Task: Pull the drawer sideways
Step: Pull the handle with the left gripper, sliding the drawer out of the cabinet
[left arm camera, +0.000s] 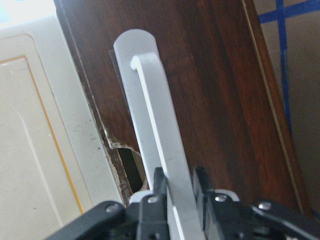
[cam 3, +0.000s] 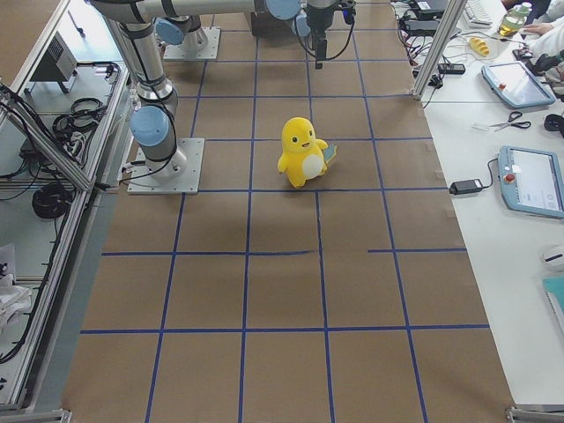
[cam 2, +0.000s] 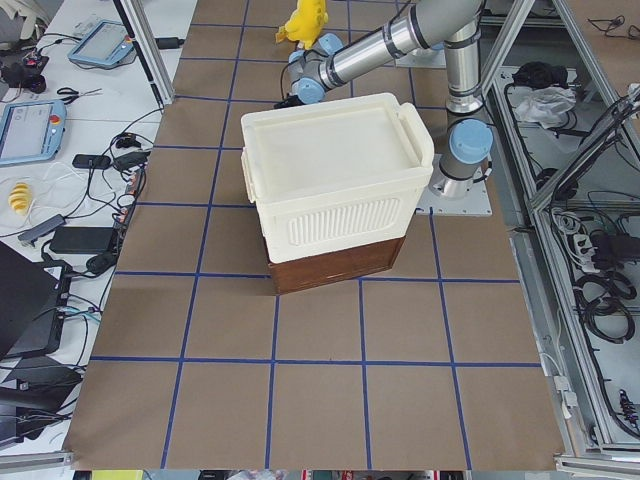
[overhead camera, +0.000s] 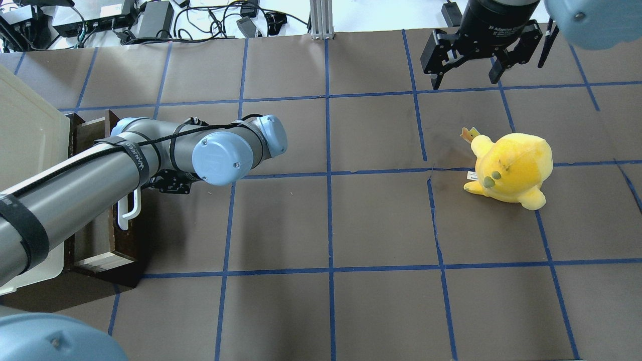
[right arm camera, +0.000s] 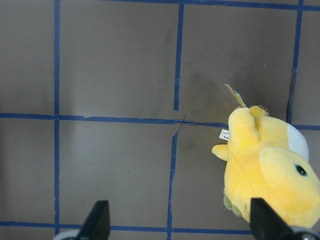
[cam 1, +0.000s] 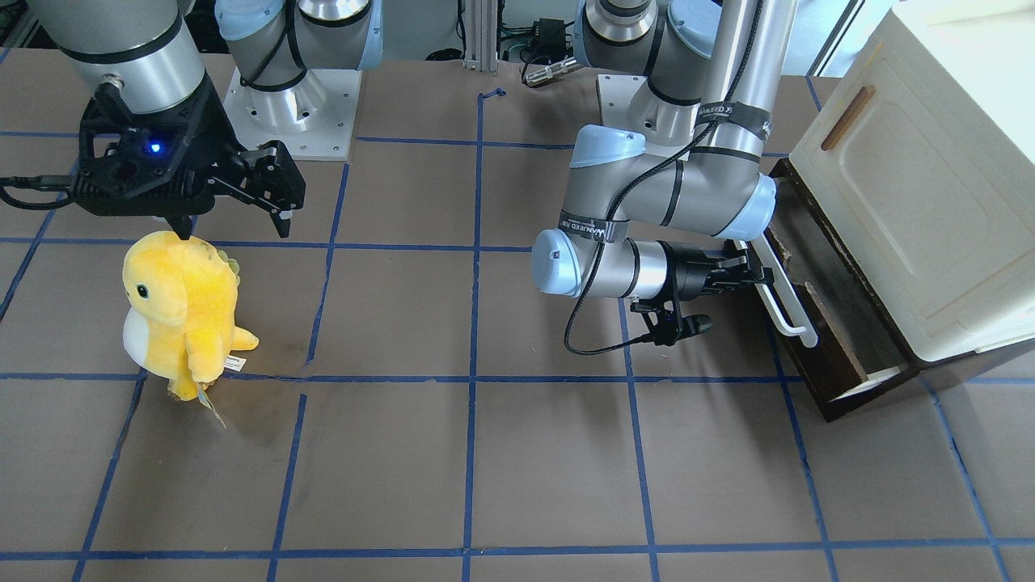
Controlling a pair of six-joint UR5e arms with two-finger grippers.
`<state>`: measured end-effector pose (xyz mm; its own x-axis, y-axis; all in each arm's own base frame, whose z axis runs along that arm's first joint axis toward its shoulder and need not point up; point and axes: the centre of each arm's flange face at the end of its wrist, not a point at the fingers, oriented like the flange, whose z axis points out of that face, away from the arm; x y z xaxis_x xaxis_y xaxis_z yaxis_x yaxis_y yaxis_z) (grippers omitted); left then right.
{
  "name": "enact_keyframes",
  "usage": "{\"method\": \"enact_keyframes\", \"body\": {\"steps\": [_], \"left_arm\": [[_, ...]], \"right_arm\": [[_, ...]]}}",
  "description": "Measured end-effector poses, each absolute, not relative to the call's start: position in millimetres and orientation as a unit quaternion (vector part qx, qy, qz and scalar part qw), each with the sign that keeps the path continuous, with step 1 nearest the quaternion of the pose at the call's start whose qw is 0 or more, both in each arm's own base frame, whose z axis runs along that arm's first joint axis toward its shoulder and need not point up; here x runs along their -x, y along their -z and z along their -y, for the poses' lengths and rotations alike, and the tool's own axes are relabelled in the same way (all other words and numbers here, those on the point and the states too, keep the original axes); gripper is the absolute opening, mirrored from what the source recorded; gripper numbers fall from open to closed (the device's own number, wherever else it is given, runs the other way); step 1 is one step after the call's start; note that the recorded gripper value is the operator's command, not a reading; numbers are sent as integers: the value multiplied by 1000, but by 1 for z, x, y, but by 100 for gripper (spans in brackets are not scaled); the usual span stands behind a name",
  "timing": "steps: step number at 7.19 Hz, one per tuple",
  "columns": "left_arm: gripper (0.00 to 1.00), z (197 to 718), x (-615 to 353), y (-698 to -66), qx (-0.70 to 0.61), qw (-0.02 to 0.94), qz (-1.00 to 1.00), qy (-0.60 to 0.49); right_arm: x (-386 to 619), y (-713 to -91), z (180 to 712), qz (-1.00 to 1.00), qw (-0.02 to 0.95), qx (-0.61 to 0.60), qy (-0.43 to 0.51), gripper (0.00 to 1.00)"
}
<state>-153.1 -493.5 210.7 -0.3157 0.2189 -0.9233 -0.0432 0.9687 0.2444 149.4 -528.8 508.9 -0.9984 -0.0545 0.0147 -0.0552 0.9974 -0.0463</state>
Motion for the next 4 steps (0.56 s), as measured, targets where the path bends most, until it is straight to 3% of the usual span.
{"method": "enact_keyframes", "body": {"steps": [4], "left_arm": [[27, 495, 162, -213, -55, 577, -808, -110]], "right_arm": [[-149, -509, 529, 999, 7, -27, -23, 100]]}}
